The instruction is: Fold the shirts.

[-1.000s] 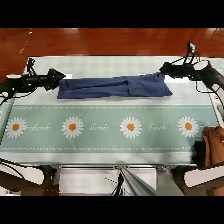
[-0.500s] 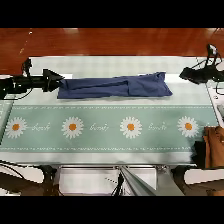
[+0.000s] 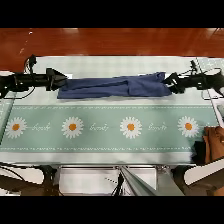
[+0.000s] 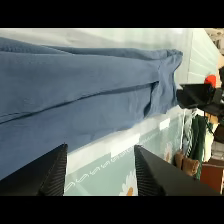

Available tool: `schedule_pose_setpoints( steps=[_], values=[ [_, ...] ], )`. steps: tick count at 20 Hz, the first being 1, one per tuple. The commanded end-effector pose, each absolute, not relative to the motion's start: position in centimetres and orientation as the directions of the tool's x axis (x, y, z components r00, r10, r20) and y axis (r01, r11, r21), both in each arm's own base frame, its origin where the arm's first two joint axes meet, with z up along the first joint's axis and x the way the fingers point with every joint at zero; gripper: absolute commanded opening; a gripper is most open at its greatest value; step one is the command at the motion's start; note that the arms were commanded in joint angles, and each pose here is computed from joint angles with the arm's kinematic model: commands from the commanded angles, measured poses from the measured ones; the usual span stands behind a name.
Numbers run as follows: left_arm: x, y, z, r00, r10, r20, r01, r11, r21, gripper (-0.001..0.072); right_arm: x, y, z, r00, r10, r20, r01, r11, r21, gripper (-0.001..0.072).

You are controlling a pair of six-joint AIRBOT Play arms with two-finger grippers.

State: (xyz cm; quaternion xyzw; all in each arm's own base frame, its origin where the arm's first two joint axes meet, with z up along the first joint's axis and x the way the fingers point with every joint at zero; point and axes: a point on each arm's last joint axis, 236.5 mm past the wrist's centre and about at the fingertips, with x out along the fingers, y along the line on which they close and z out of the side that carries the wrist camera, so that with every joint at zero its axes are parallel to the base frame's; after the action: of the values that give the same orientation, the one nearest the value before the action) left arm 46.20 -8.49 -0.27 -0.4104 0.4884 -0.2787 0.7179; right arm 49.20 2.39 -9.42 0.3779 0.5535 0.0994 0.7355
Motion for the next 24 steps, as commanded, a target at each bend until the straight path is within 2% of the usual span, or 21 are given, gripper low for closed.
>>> schedule_pose_setpoints(
  steps=[1,2,3,4,5,6,7,9,10,11,16,21,24],
  values=[
    [45.7,-10.7,-0.1,0.328,-0.819,-0.472,0.029,0.508,-0.861,0.0484,50.6,6.9,-10.3,0.379,0.600,-0.704,0.240,0.671,0.701,0.0528],
    [45.6,-11.2,-0.1,0.319,-0.822,-0.472,0.035,0.507,-0.861,0.0484,50.9,7.8,-10.1,0.388,0.598,-0.702,0.227,0.676,0.701,0.0348],
    [45.5,-11.7,-0.1,0.310,-0.826,-0.472,0.041,0.507,-0.861,0.0435,51.0,8.3,-9.8,0.387,0.601,-0.700,0.193,0.689,0.699,0.0127],
    [45.4,-12.1,-0.1,0.303,-0.828,-0.472,0.045,0.507,-0.861,0.0324,50.9,8.8,-9.0,0.376,0.617,-0.692,0.121,0.707,0.697,0.0036],
    [45.3,-12.3,-0.1,0.300,-0.829,-0.471,0.048,0.507,-0.861,0.0294,50.7,9.0,-7.8,0.370,0.622,-0.690,0.061,0.725,0.686,0.0036],
    [45.3,-12.6,0.0,0.297,-0.831,-0.471,0.053,0.507,-0.860,0.0212,50.5,8.9,-6.4,0.377,0.613,-0.694,0.032,0.740,0.671,0.0035],
    [45.2,-12.9,0.2,0.293,-0.832,-0.470,0.059,0.507,-0.860,0.0179,50.3,8.6,-4.7,0.387,0.600,-0.700,-0.005,0.761,0.649,0.0036],
    [44.8,-14.2,0.4,0.272,-0.841,-0.467,0.076,0.503,-0.861,0.0174,49.2,8.2,-1.3,0.397,0.567,-0.722,-0.060,0.800,0.597,0.0035],
    [44.5,-15.2,0.4,0.253,-0.847,-0.467,0.087,0.501,-0.861,0.0040,48.5,8.1,0.3,0.397,0.554,-0.732,-0.073,0.814,0.576,0.0035],
    [44.2,-16.3,0.4,0.236,-0.852,-0.467,0.100,0.499,-0.861,0.0019,47.7,8.1,1.8,0.396,0.539,-0.743,-0.085,0.827,0.555,0.0035],
    [43.1,-23.4,0.5,0.186,-0.867,-0.463,0.162,0.492,-0.855,0.0019,43.2,8.4,7.0,0.407,0.327,-0.853,-0.138,0.945,0.296,0.0035],
    [39.5,-30.1,0.3,0.078,-0.879,-0.470,0.232,0.475,-0.849,0.0019,40.0,11.4,10.7,0.417,0.331,-0.847,-0.143,0.944,0.298,0.0035],
    [38.2,-33.4,-0.1,0.064,-0.871,-0.487,0.251,0.487,-0.837,0.0019,39.0,12.1,12.1,0.443,0.304,-0.844,-0.153,0.953,0.263,0.0035]
  ],
)
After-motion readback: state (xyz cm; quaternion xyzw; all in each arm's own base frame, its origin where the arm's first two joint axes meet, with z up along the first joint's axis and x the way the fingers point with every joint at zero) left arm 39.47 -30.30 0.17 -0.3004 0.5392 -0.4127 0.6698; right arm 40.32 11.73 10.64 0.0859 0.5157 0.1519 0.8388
